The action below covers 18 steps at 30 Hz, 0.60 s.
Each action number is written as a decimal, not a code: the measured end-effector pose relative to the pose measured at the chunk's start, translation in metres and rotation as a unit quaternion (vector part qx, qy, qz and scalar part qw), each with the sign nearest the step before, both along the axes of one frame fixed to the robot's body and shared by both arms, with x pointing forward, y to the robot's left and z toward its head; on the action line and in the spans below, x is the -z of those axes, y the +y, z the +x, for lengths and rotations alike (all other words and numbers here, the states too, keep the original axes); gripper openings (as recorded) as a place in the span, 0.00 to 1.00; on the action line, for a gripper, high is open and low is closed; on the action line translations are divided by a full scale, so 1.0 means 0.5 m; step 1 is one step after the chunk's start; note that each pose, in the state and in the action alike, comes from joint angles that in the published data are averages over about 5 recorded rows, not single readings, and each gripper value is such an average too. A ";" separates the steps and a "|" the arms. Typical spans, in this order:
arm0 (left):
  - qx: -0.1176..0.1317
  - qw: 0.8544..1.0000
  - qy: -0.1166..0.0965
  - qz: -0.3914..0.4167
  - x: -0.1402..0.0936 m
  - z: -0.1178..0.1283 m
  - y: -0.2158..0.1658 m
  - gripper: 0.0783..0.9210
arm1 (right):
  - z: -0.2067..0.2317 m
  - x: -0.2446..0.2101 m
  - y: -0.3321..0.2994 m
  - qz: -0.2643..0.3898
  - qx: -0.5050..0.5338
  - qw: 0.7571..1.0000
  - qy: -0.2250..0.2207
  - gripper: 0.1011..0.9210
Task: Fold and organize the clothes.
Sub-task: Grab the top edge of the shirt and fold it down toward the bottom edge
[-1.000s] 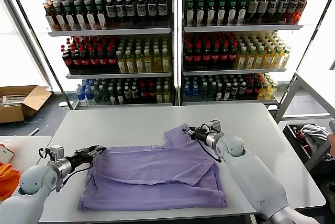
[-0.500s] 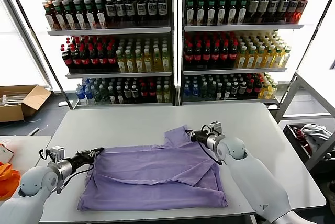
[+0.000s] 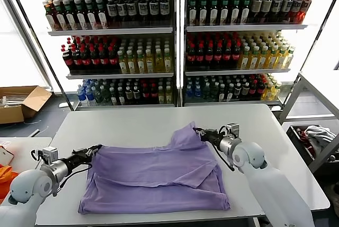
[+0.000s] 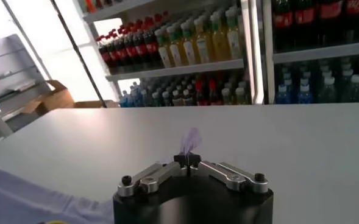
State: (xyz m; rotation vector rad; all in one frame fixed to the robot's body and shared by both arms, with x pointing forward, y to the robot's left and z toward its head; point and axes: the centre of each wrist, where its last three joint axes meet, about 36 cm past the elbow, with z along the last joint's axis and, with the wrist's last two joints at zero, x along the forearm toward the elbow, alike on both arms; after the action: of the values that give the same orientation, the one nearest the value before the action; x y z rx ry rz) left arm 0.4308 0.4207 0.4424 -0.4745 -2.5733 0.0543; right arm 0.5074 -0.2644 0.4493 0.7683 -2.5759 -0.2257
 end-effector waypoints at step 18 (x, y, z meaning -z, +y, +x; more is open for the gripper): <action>-0.006 1.000 -0.012 0.013 -0.066 -0.165 -0.011 0.01 | -0.298 -0.048 -0.034 0.025 0.016 0.999 -0.022 0.01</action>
State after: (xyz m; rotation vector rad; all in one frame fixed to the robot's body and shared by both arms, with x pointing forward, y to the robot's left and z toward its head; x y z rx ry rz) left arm 0.3481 0.4153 0.4752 -0.4517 -2.5972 0.0196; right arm 0.3583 -0.2816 0.4734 0.7594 -2.6353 -0.2867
